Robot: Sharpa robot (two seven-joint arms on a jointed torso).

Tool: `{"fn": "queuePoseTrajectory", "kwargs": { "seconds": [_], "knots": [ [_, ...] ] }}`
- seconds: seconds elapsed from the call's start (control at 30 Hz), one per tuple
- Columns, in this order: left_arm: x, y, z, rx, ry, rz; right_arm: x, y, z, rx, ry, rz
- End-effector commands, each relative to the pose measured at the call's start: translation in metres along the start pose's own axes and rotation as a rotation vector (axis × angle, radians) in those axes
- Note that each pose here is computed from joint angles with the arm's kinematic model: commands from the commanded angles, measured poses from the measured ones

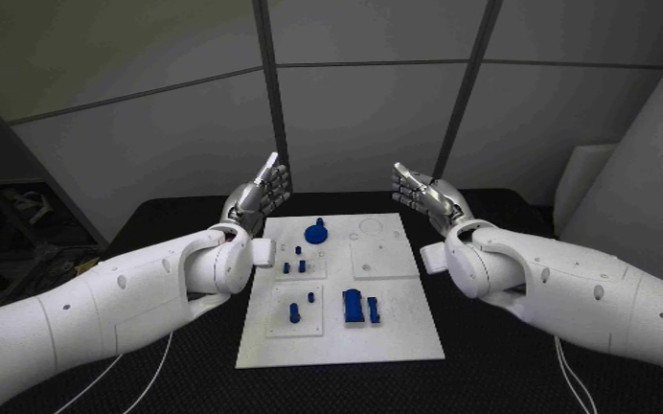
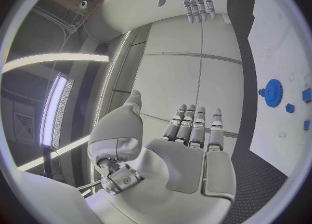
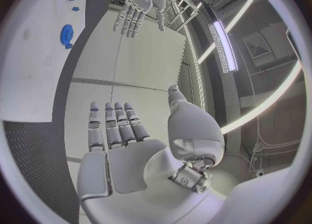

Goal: Assemble the parts on the task board

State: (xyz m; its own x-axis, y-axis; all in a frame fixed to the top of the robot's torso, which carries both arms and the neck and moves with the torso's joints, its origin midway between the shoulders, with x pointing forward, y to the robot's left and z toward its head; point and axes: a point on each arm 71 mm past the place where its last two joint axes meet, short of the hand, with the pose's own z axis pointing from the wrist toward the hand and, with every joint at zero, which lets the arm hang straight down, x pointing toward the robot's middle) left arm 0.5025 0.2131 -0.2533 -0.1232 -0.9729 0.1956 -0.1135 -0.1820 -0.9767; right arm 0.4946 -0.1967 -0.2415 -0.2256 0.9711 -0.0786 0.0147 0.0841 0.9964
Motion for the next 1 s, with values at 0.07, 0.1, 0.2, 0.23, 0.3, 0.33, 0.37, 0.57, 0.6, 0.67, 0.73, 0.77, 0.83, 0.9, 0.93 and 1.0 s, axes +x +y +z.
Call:
{"fn": "queuePoseTrajectory", "kwargs": {
  "seconds": [0.07,0.1,0.2,0.23,0.3,0.33,0.37,0.57,0.6,0.67,0.73,0.77,0.83,0.9,0.93,1.0],
  "knots": [
    [0.012,-0.0103,-0.0164,0.066,-0.097,0.132,0.001,0.011,-0.015,-0.032,-0.17,0.065],
    [0.0151,-0.0117,-0.0199,0.071,-0.1,0.141,0.003,0.012,-0.018,-0.032,-0.178,0.071],
    [0.0236,-0.0159,-0.0303,0.086,-0.109,0.163,0.008,0.015,-0.027,-0.028,-0.198,0.085],
    [0.0254,-0.0169,-0.0326,0.089,-0.111,0.168,0.008,0.016,-0.028,-0.027,-0.202,0.087],
    [0.0282,-0.0185,-0.0363,0.095,-0.114,0.175,0.01,0.017,-0.031,-0.026,-0.207,0.09],
    [0.0297,-0.0193,-0.0382,0.098,-0.115,0.179,0.01,0.017,-0.031,-0.025,-0.209,0.092],
    [0.0303,-0.0197,-0.0391,0.099,-0.116,0.18,0.01,0.017,-0.032,-0.025,-0.209,0.092],
    [0.0308,-0.02,-0.0398,0.1,-0.117,0.182,0.01,0.017,-0.032,-0.025,-0.209,0.092],
    [0.0308,-0.02,-0.0398,0.1,-0.117,0.182,0.01,0.017,-0.032,-0.025,-0.209,0.092],
    [0.0308,-0.02,-0.0398,0.1,-0.117,0.182,0.01,0.017,-0.032,-0.025,-0.209,0.092],
    [0.0308,-0.02,-0.0398,0.1,-0.117,0.182,0.01,0.017,-0.032,-0.025,-0.209,0.092],
    [0.0308,-0.02,-0.0398,0.1,-0.117,0.182,0.01,0.017,-0.032,-0.025,-0.209,0.092],
    [0.0308,-0.02,-0.0398,0.1,-0.117,0.182,0.01,0.017,-0.032,-0.025,-0.209,0.092],
    [0.0308,-0.02,-0.0398,0.1,-0.117,0.182,0.01,0.017,-0.032,-0.025,-0.209,0.092],
    [0.0308,-0.02,-0.0398,0.1,-0.117,0.182,0.01,0.017,-0.032,-0.025,-0.209,0.092],
    [0.0308,-0.02,-0.0398,0.1,-0.117,0.182,0.01,0.017,-0.032,-0.025,-0.209,0.092]
  ]
}}
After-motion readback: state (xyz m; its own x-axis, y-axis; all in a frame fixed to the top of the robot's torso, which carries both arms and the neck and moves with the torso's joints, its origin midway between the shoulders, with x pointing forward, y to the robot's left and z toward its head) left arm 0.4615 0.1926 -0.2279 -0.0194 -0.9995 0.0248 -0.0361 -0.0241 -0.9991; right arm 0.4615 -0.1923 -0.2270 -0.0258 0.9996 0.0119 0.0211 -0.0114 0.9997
